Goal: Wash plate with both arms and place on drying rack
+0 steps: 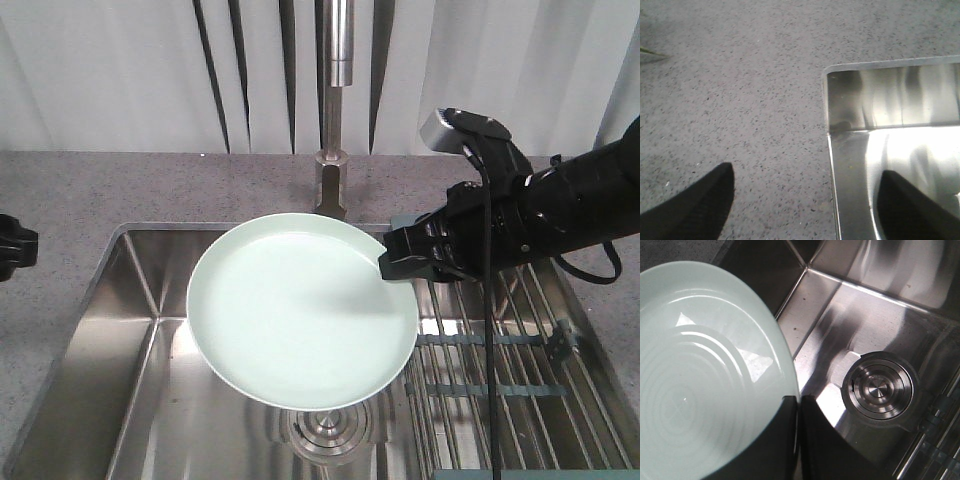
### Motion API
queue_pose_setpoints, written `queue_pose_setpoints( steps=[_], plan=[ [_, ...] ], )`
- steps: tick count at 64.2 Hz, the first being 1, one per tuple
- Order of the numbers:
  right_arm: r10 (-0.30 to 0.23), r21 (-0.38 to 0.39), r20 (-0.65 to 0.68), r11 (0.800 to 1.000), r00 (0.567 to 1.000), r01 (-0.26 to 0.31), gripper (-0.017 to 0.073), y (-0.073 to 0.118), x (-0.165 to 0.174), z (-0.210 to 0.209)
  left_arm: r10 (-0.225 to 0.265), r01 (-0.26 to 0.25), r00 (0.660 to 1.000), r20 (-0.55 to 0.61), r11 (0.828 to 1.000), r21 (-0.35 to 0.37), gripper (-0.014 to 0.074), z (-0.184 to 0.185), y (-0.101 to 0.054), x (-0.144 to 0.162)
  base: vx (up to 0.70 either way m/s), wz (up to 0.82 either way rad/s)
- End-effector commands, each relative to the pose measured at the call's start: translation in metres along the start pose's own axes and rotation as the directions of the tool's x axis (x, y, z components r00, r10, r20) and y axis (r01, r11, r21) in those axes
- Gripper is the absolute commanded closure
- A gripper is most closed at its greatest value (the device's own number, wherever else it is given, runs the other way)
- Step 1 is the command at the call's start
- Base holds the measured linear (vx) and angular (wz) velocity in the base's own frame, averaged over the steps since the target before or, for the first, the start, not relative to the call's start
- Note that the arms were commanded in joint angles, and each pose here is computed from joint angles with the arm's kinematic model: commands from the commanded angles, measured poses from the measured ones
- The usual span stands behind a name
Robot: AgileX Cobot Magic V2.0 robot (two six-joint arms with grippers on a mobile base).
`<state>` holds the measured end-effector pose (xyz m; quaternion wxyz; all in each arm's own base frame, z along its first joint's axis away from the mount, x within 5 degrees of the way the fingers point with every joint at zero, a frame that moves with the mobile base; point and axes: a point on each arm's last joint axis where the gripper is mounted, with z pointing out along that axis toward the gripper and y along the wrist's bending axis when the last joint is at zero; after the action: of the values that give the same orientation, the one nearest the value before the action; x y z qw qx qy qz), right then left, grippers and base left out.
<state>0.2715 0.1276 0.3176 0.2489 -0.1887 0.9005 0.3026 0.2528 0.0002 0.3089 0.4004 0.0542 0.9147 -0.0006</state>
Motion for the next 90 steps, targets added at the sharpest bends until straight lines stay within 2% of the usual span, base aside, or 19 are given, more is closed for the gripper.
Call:
queue_pose_setpoints(
  steps=[1,7,13,29,35,44,52,58,61,68,74,84,90],
  plan=[
    [-0.01,-0.021,0.089,1.0,0.996,0.012,0.0566,0.01,-0.009,-0.016,0.054,-0.06,0.993,0.107,0.997,0.05,-0.0025,-0.008,-0.004,-0.022,0.0,0.0],
    [-0.01,-0.021,0.089,1.0,0.996,0.012,0.0566,0.01,-0.009,-0.016,0.102,-0.115,0.988,0.113,0.987,0.112,-0.0015,-0.003,-0.009,-0.027,0.0,0.0],
    [-0.01,-0.021,0.089,1.0,0.996,0.012,0.0566,0.01,-0.009,-0.016,0.126,-0.147,0.984,0.128,0.974,0.174,-0.0009,0.003,-0.014,-0.032,0.0,0.0],
    [-0.01,-0.021,0.089,1.0,0.996,0.012,0.0566,0.01,-0.009,-0.016,0.239,-0.277,0.958,0.16,0.915,0.293,0.0001,0.023,-0.024,-0.042,0.0,0.0],
    [-0.01,-0.021,0.089,1.0,0.996,0.012,0.0566,0.01,-0.009,-0.016,0.261,-0.306,0.949,0.174,0.896,0.323,0.0001,0.03,-0.026,-0.046,0.0,0.0],
    [-0.01,-0.021,0.089,1.0,0.996,0.012,0.0566,0.01,-0.009,-0.016,0.346,-0.401,0.915,0.208,0.843,0.359,0.0001,0.041,-0.032,-0.054,0.0,0.0],
    [-0.01,-0.021,0.089,1.0,0.996,0.012,0.0566,0.01,-0.009,-0.016,0.405,-0.476,0.878,0.255,0.787,0.393,0.0001,0.05,-0.041,-0.062,0.0,0.0],
    [-0.01,-0.021,0.089,1.0,0.996,0.012,0.0566,0.01,-0.009,-0.016,0.412,-0.502,0.863,0.292,0.755,0.421,0.0001,0.06,-0.049,-0.069,0.0,0.0],
    [-0.01,-0.021,0.089,1.0,0.996,0.012,0.0566,0.01,-0.009,-0.016,0.421,-0.524,0.85,0.316,0.732,0.434,0.0001,0.065,-0.055,-0.072,0.0,0.0],
    [-0.01,-0.021,0.089,1.0,0.996,0.012,0.0566,0.01,-0.009,-0.016,0.427,-0.558,0.828,0.363,0.691,0.459,0.0001,0.077,-0.066,-0.078,0.0,0.0],
    [-0.01,-0.021,0.089,1.0,0.996,0.012,0.0566,0.01,-0.009,-0.016,0.42,-0.576,0.815,0.399,0.663,0.479,0.0001,0.086,-0.075,-0.083,0.0,0.0],
    [-0.01,-0.021,0.089,1.0,0.996,0.012,0.0566,0.01,-0.009,-0.016,0.422,-0.62,0.782,0.458,0.601,0.504,0.0001,0.101,-0.091,-0.091,0.0,0.0],
    [-0.01,-0.021,0.089,1.0,0.996,0.012,0.0566,0.01,-0.009,-0.016,0.411,-0.629,0.775,0.481,0.572,0.526,0.0001,0.108,-0.099,-0.098,0.0,0.0]
  ],
)
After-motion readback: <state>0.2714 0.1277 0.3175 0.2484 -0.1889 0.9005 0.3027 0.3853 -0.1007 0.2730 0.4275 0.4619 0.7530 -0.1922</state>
